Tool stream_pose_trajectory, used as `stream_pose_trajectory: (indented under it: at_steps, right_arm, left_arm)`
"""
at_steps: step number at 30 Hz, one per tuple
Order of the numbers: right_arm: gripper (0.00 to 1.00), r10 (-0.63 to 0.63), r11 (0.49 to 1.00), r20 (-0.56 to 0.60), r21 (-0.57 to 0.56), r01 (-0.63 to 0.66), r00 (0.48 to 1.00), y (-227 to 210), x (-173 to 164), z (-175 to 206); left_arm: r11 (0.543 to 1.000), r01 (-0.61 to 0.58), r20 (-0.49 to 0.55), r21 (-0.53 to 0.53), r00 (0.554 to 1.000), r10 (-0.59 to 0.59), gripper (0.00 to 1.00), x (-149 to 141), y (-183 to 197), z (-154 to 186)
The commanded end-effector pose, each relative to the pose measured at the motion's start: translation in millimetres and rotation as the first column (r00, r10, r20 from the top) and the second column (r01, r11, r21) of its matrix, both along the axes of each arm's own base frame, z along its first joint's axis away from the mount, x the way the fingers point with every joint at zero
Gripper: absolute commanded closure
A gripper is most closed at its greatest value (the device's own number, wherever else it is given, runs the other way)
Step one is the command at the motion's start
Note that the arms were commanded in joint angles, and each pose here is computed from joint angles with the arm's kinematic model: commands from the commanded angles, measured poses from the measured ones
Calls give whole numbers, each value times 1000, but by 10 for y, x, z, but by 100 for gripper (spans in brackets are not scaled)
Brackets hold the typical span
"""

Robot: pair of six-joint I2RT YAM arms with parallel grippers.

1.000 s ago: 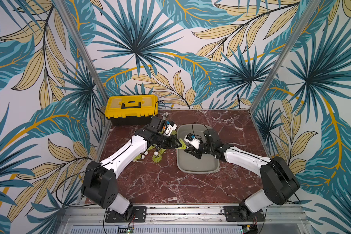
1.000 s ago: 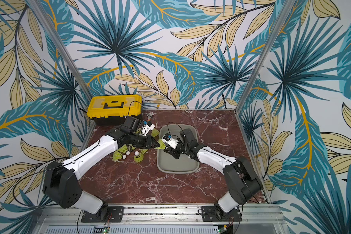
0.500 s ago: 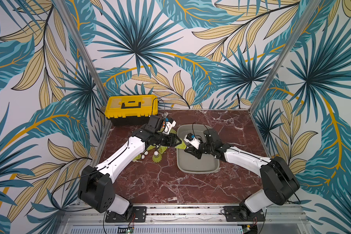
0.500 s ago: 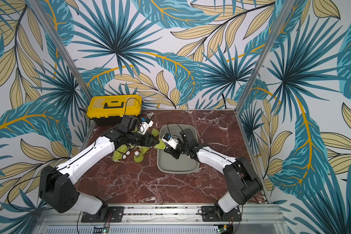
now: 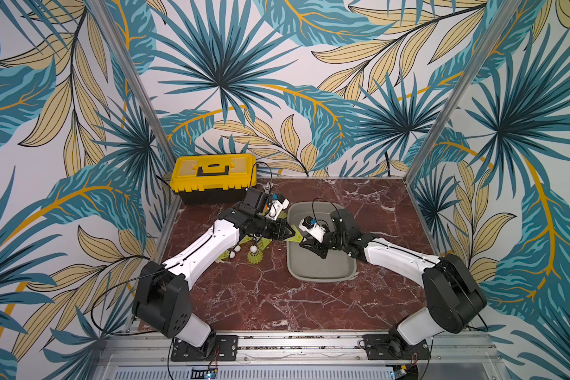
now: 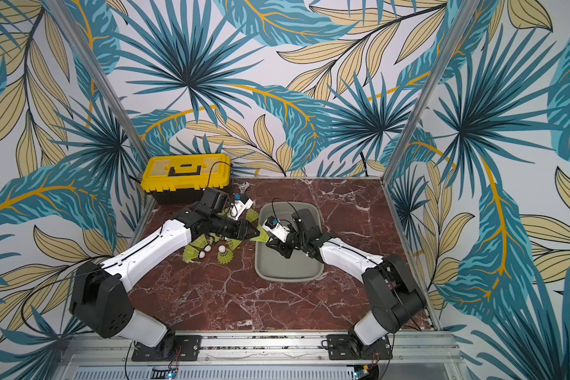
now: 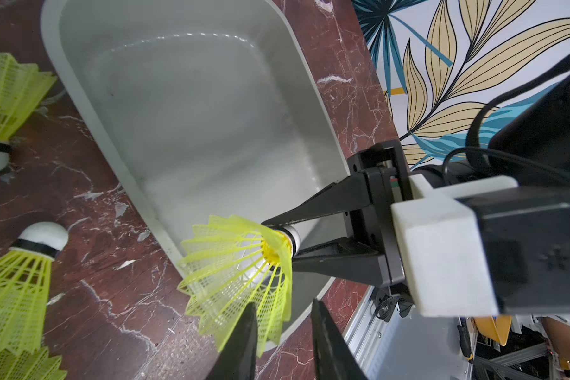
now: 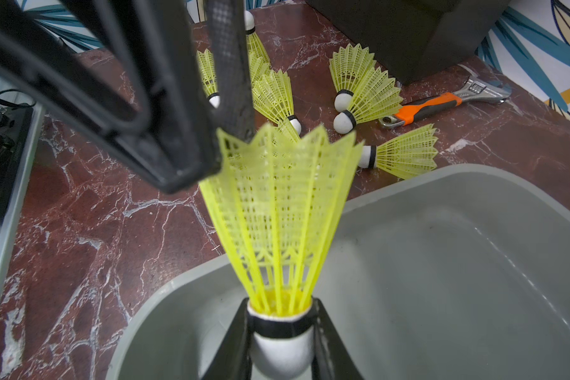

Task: Put the shuttlecocks into the storage box
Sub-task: Place the shuttlecock in the storage box.

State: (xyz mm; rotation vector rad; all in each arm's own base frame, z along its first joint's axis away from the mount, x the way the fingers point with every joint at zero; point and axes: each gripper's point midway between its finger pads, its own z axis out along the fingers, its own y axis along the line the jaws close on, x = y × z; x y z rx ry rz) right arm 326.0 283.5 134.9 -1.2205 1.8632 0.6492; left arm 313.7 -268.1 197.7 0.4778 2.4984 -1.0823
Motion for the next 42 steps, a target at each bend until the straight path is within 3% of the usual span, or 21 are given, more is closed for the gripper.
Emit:
stream_pose_trajectory:
  at_steps: [1, 7, 9, 12, 14, 18, 26, 31, 39, 42]
  right_arm:
    - [81, 8, 1000, 22, 8, -8, 1000, 10, -19, 142]
    - [81, -8, 1000, 27, 6, 8, 1000, -5, 1, 151]
    - [80, -23, 1000, 34, 7, 22, 999, -15, 21, 157]
    - [67, -74, 997, 49, 8, 74, 996, -67, 75, 162]
    - [52, -114, 994, 71, 8, 113, 991, -122, 104, 172]
    - [38, -229, 973, 127, -7, 232, 965, -321, 169, 191]
    - [35, -459, 885, 183, 14, 465, 869, -824, 88, 262]
    - [35, -603, 797, 157, 71, 600, 782, -1128, -23, 419]
    - [35, -710, 703, 111, 174, 690, 695, -1397, -204, 724]
    - [35, -721, 691, 116, 193, 697, 683, -1454, -256, 776]
  left_arm:
    - [1000, 26, 15, -10, 1000, -25, 74, 19, -51, 58]
    - [998, 37, -6, -41, 999, -37, 100, 20, -110, 46]
    - [997, 35, -4, -75, 999, -36, 100, 29, -149, 90]
    - [990, 7, -4, -144, 1000, -8, 100, 83, -216, 186]
    - [983, -16, -3, -183, 1000, 16, 100, 136, -248, 256]
    - [966, -68, 23, -251, 997, 77, 100, 283, -294, 415]
    - [941, -162, 10, -297, 985, 172, 100, 584, -417, 403]
    - [939, -166, -5, -302, 985, 173, 100, 761, -606, 290]
    - [949, -141, -36, -281, 990, 137, 100, 1043, -933, -57]
    - [951, -138, -50, -277, 990, 130, 100, 1145, -1023, -175]
